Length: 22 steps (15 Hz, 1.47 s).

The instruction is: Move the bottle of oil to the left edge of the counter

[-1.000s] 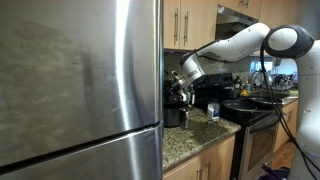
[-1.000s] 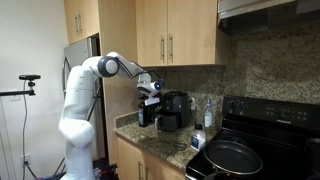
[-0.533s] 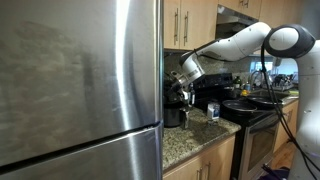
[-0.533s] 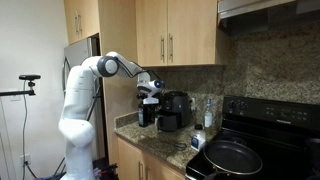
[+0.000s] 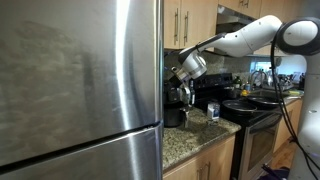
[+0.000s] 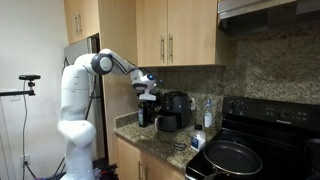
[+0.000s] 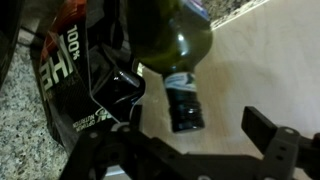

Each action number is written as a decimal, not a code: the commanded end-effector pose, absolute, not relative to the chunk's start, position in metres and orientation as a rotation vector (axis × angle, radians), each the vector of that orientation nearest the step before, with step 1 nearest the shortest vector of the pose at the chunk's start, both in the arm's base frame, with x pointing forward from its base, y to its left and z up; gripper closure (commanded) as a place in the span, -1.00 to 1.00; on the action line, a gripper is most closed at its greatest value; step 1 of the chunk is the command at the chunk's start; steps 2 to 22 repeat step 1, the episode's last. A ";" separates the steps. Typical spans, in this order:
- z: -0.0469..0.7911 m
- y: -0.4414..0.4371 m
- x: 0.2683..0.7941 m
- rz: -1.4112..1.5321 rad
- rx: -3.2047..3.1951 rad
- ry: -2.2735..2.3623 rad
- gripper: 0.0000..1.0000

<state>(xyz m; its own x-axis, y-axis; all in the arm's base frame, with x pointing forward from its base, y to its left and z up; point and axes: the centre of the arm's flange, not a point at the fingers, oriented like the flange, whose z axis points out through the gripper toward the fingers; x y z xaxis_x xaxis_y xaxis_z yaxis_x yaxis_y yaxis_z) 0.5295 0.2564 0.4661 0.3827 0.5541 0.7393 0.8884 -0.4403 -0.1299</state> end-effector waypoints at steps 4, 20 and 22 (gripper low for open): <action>0.475 0.259 0.513 -0.814 -2.159 -1.207 -1.00; 0.475 0.259 0.513 -0.814 -2.159 -1.207 -1.00; 0.475 0.259 0.513 -0.814 -2.159 -1.207 -1.00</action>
